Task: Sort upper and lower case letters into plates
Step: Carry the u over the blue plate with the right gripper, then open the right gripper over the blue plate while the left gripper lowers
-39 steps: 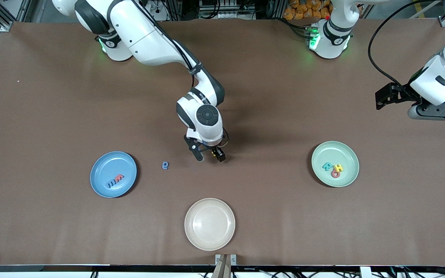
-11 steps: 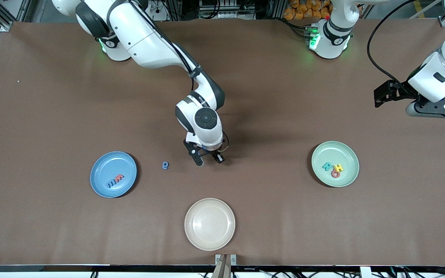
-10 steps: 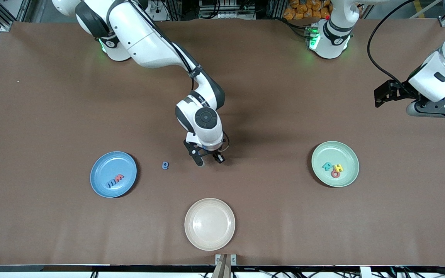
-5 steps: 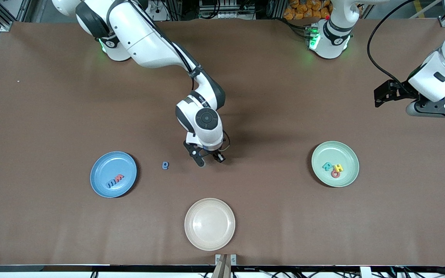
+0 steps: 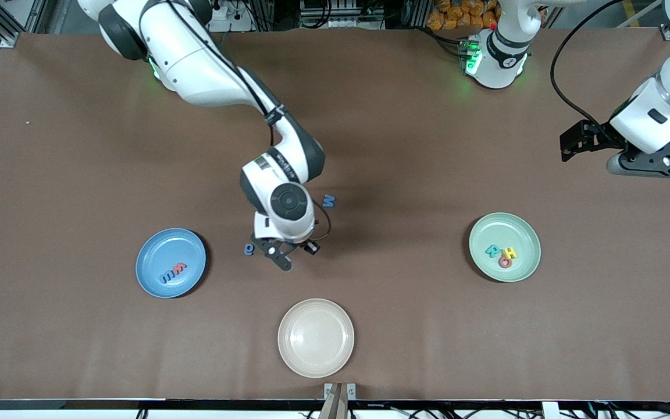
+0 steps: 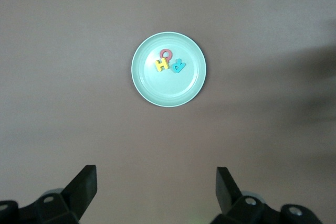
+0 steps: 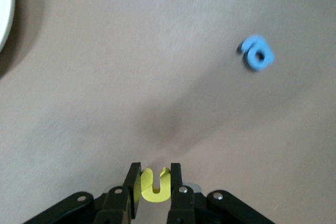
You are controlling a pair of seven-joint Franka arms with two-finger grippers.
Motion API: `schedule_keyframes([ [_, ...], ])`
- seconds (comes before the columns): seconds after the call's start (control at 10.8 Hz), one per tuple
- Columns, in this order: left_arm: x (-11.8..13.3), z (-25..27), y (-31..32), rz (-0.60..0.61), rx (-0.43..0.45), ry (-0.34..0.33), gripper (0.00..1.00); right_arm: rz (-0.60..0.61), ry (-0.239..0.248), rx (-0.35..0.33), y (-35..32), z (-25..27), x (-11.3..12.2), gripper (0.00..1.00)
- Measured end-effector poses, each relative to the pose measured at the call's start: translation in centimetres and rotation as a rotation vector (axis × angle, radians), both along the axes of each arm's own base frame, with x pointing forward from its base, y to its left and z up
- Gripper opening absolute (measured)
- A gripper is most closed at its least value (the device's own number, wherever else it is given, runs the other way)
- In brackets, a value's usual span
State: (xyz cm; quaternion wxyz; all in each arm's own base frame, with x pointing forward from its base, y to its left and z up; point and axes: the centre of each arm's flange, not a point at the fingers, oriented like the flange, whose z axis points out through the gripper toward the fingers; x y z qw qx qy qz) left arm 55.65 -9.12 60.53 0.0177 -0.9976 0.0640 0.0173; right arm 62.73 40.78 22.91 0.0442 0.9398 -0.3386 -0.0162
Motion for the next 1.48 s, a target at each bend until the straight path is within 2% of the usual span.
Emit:
schedule_keyframes([
  [0.19,-0.6,-0.7,-4.3,-0.077,-0.009,0.015,1.00,0.064,0.025,-0.001,-4.8,0.6,2.7,0.26],
  [0.46,-1.5,-3.9,-13.1,-0.211,-0.021,0.051,1.00,0.179,0.112,-0.013,-13.0,2.7,5.5,0.26],
  [0.65,-1.6,-7.5,-18.7,-0.257,-0.042,0.061,1.00,0.234,0.116,0.010,-18.9,5.1,7.5,0.26],
  [0.83,-2.2,-12.1,-25.2,-0.213,-0.065,0.057,1.00,0.281,0.135,0.021,-22.0,5.8,8.2,0.26],
  [1.11,-4.9,-19.6,-34.4,-0.102,-0.094,0.064,1.00,0.380,0.178,0.045,-27.1,5.5,8.9,0.26],
  [1.3,-6.0,-23.9,-37.9,-0.079,-0.095,0.094,1.00,0.424,0.195,0.064,-30.4,5.4,9.3,0.26],
  [1.48,-6.6,-27.5,-40.2,-0.028,-0.106,0.094,1.00,0.431,0.219,0.072,-31.2,4.5,8.9,0.26],
])
